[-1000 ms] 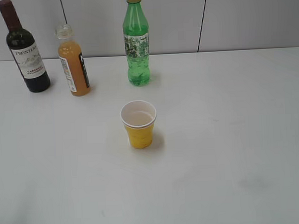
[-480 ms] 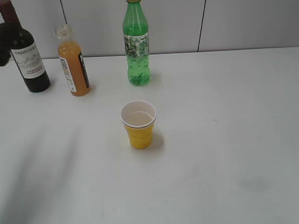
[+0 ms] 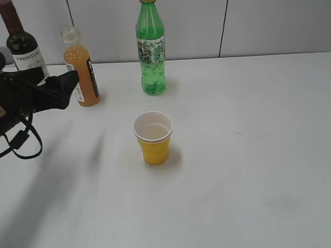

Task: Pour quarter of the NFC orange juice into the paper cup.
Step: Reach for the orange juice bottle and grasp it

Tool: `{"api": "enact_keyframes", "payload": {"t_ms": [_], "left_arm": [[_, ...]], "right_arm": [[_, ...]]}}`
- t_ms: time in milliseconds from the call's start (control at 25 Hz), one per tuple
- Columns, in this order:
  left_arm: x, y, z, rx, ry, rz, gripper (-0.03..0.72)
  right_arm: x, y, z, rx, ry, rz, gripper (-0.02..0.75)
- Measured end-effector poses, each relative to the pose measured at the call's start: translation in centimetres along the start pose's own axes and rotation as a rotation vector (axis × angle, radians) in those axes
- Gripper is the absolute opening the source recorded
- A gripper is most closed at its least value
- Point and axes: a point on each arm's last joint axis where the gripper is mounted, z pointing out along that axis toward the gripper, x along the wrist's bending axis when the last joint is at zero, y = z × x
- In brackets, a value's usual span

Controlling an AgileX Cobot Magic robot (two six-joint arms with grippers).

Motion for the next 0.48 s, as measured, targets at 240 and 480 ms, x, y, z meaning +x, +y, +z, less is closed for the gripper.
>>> {"api": "enact_keyframes", "payload": {"t_ms": [240,480], "left_arm": [[0.3,-2.3,3.4,-0.026,-0.005,-0.006,0.672],[0.8,-3.8,6.1,-0.047,0.021,-0.021,0.672]], "right_arm": [[0.0,0.0,0.0,0.000,0.000,0.000,0.538],[0.0,0.0,0.0,0.000,0.000,0.000,0.538]]}}
